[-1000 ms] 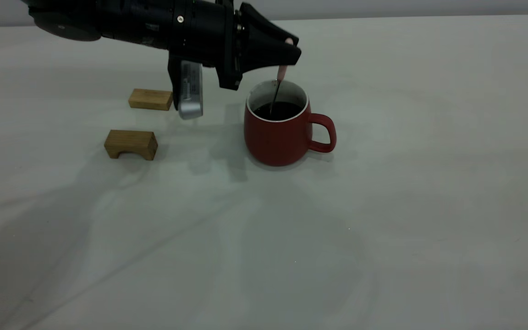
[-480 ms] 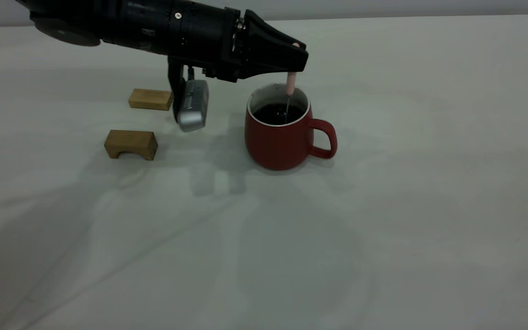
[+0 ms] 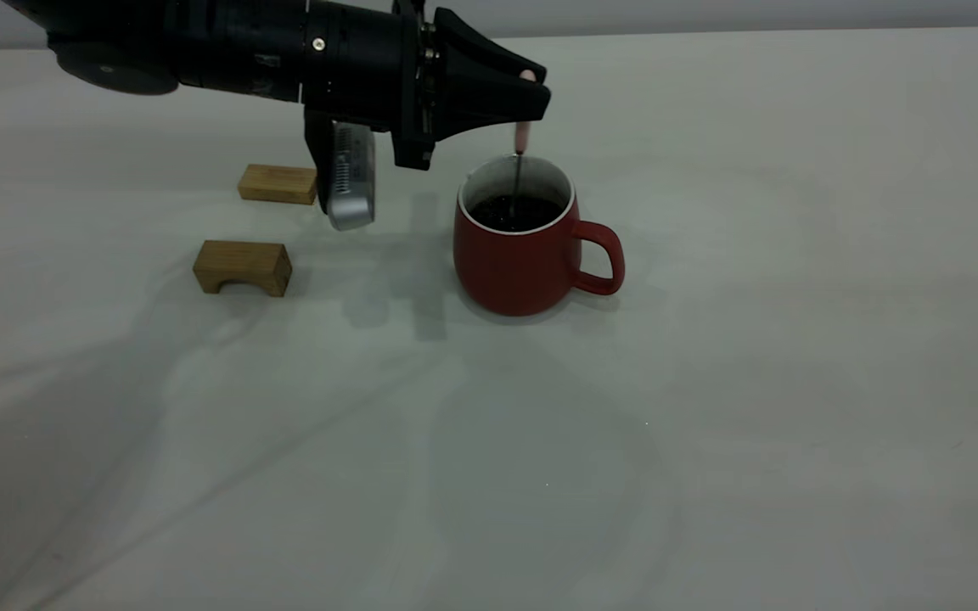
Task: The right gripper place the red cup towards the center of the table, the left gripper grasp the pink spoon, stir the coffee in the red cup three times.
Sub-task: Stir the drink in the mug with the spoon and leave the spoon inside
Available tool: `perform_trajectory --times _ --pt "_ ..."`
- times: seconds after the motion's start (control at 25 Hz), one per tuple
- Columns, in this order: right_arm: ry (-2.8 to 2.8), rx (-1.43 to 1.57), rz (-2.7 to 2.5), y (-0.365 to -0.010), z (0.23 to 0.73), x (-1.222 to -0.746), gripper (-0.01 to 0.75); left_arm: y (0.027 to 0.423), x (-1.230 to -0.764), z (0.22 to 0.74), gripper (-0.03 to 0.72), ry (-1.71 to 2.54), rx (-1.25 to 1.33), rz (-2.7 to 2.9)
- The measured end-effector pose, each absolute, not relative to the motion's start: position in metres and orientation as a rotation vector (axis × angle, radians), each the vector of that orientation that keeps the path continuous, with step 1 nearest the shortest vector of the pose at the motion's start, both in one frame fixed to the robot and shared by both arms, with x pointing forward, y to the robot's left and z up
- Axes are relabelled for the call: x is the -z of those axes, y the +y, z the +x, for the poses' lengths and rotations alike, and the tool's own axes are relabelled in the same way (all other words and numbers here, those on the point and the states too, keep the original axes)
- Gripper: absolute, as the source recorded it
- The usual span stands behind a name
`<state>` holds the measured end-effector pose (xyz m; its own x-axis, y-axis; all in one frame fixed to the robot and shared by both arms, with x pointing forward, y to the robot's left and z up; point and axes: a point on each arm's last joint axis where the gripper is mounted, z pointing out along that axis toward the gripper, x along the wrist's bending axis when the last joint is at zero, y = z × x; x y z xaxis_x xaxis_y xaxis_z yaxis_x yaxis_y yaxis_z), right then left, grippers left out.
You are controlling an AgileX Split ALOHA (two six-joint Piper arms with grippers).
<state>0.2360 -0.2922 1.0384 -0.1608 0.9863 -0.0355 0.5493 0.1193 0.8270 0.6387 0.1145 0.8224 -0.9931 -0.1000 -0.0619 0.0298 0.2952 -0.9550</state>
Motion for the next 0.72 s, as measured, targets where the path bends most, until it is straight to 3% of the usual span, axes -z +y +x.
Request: perform_trajectory --times 0.24,0.72 --pt "1.787 -0.914 1.490 -0.292 0.236 -1.038 0.585 0.106 -0.823 0.627 0.176 2.583 1.924 -0.205" --pt "1.787 -0.914 1.490 -0.292 0.236 -1.038 0.585 0.119 -0.818 0.637 0.176 2.557 1.689 -0.053"
